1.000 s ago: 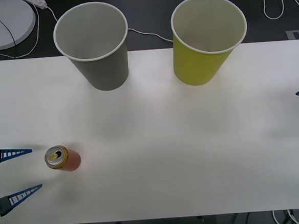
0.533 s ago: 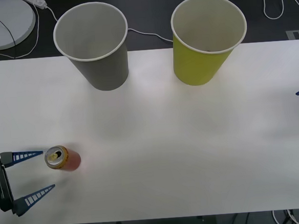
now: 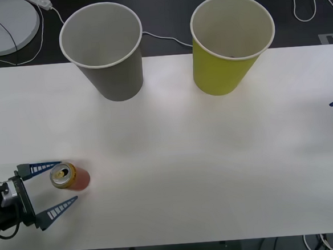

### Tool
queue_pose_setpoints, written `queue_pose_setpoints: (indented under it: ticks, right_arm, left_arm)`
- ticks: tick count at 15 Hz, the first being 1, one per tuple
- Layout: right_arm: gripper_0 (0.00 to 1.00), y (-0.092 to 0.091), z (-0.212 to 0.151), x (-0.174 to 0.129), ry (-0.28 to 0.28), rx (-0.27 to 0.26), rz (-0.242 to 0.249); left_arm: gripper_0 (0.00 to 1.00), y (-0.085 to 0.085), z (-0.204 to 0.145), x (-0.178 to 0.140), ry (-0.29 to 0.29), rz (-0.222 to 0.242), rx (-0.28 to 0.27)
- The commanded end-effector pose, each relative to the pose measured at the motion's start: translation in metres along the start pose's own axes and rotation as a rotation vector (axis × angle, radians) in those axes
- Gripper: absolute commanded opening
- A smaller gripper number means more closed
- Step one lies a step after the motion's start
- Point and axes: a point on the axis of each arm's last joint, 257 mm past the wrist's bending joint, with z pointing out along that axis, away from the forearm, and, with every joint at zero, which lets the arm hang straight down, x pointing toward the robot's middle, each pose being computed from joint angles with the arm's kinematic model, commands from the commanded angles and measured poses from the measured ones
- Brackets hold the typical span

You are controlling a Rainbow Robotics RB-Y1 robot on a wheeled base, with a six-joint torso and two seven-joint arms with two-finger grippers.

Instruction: Put the can into the green bin and the plastic bottle into the gray bin

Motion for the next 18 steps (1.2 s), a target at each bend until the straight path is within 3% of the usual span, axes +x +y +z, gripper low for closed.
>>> queue_pose_setpoints:
  ticks: [1, 10, 11, 12, 13, 18]
  right_arm:
    - [1.0, 0.0, 0.0, 0.0, 0.0, 0.0, 0.0]
    - [1.0, 0.0, 0.0, 0.0, 0.0, 0.0, 0.0]
    - [1.0, 0.0, 0.0, 0.0, 0.0, 0.0, 0.0]
    - [1.0, 0.0, 0.0, 0.0, 0.0, 0.0, 0.0]
    - [1.0, 0.0, 0.0, 0.0, 0.0, 0.0, 0.0]
    - [1.0, 0.0, 0.0, 0.0, 0.0, 0.0, 0.0]
  left_arm:
    - [1.0, 0.0, 0.013, -0.002, -0.014, 0.001, -0.003]
    - [1.0, -0.001, 0.037, -0.005, -0.033, -0.003, -0.01]
    - [0.42, -0.001, 0.037, -0.005, -0.033, -0.003, -0.01]
    - [0.06, -0.001, 0.037, -0.005, -0.033, 0.0, -0.01]
    - [0.0, -0.002, 0.037, -0.005, -0.033, 0.001, -0.008]
    - [0.0, -0.001, 0.038, -0.006, -0.034, -0.001, -0.007]
